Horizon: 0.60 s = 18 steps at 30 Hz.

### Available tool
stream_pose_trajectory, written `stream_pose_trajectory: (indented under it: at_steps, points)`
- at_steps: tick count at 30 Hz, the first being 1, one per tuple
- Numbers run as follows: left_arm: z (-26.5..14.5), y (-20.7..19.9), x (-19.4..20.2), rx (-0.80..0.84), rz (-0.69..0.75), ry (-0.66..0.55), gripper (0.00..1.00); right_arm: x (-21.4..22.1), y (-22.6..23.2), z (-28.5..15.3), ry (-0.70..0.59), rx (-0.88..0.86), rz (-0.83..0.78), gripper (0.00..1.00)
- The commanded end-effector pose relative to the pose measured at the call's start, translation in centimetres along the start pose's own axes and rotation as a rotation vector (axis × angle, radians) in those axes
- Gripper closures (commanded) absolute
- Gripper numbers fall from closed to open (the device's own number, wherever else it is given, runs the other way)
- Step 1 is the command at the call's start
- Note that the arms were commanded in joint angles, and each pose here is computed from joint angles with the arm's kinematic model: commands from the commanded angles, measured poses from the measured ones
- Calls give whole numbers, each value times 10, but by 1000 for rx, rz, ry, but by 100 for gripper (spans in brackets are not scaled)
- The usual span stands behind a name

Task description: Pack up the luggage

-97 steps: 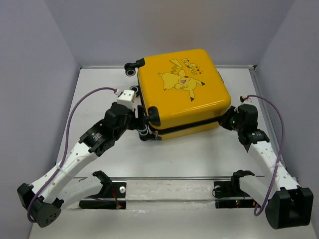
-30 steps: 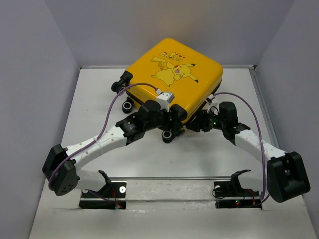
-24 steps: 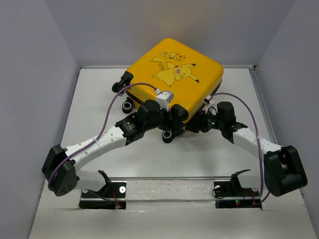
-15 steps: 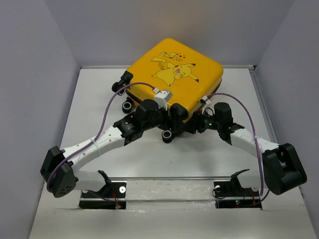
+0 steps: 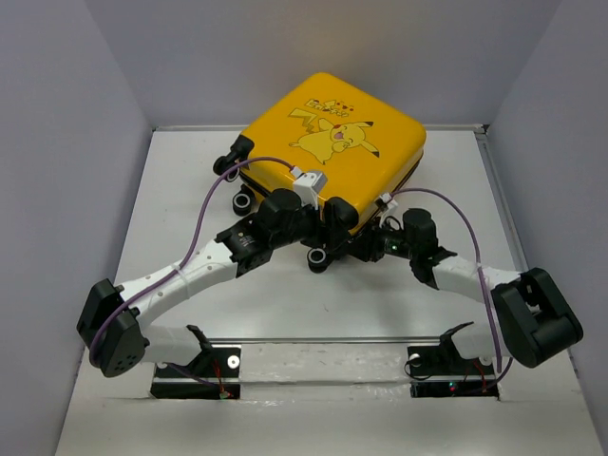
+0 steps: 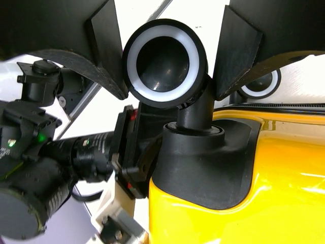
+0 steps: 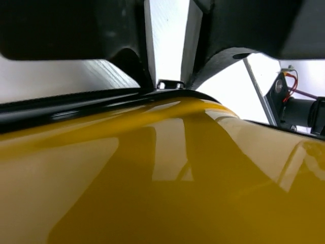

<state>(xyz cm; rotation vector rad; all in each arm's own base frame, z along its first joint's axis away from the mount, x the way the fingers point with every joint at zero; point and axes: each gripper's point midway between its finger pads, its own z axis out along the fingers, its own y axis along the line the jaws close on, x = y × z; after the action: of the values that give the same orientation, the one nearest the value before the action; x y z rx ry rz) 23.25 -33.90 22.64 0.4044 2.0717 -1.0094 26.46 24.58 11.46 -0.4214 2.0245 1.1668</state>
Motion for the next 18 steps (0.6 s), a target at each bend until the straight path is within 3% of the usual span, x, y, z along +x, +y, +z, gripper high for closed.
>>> stream_pose_trajectory:
  at_steps: [1,8,13,18]
  points:
    - [-27,-81,-69,289,45,-196,94,-28,34,10,-154,-97,-111,73]
    - [-23,-75,-65,272,35,-192,94,-32,27,5,-236,-3,-90,93]
    - [-19,-81,-74,293,-6,-219,94,-25,31,2,-337,124,-48,93]
    - [-12,-111,-113,367,-37,-267,94,-22,58,3,-446,178,-23,93]
